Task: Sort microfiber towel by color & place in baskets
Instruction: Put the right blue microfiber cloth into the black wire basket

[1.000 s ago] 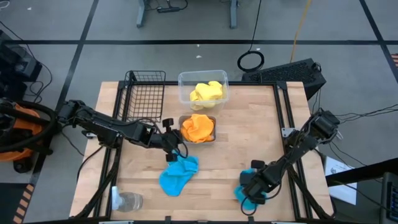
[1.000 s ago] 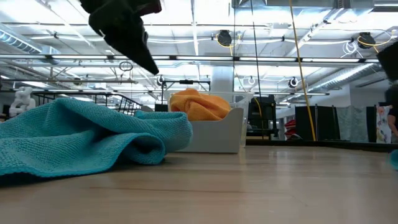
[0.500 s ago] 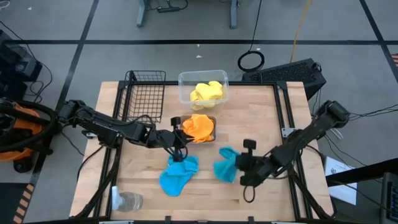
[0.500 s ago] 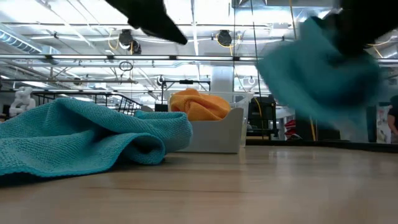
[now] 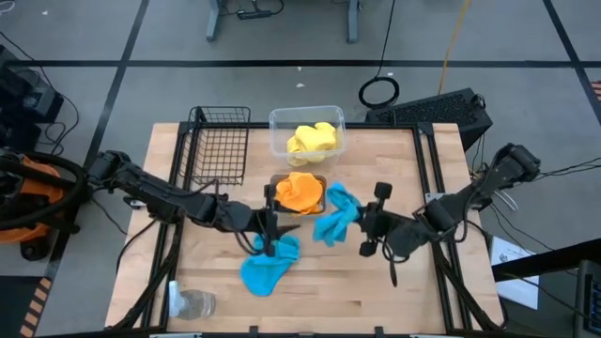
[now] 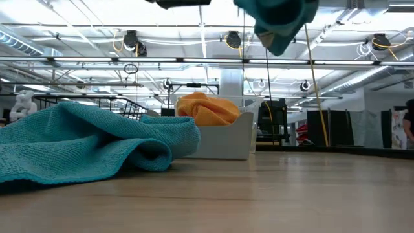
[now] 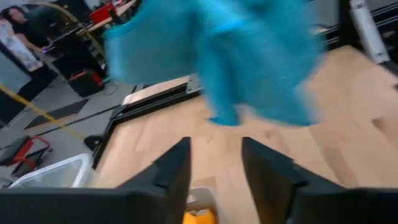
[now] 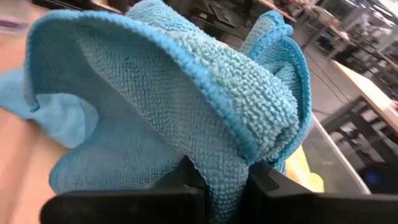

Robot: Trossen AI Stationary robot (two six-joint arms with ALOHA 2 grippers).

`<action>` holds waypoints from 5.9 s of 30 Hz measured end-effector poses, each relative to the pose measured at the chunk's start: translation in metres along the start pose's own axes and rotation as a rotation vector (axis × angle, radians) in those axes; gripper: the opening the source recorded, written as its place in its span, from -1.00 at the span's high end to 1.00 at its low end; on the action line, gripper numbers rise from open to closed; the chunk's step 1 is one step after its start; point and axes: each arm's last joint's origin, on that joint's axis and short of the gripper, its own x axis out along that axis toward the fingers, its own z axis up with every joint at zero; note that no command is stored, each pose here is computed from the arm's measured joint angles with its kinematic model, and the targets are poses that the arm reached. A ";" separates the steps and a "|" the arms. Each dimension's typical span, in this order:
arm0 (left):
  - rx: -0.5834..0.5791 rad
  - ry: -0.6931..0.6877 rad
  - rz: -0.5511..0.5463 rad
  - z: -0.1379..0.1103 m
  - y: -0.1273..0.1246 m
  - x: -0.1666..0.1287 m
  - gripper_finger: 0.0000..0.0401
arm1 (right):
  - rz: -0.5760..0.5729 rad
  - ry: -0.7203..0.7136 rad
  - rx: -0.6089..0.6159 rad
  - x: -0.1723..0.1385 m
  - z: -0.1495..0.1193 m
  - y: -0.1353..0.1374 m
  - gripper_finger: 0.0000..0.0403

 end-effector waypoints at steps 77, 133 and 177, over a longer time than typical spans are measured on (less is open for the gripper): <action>0.372 -0.104 0.423 0.002 -0.020 0.037 -0.13 | 0.162 -0.294 0.289 0.046 0.028 -0.022 0.82; 0.480 -0.067 0.429 -0.005 -0.008 0.046 -0.02 | 0.220 -0.270 0.328 0.046 0.026 -0.031 0.82; 0.053 0.484 0.813 -0.031 0.133 -0.060 0.94 | 0.127 0.173 0.384 -0.012 -0.027 -0.009 -0.24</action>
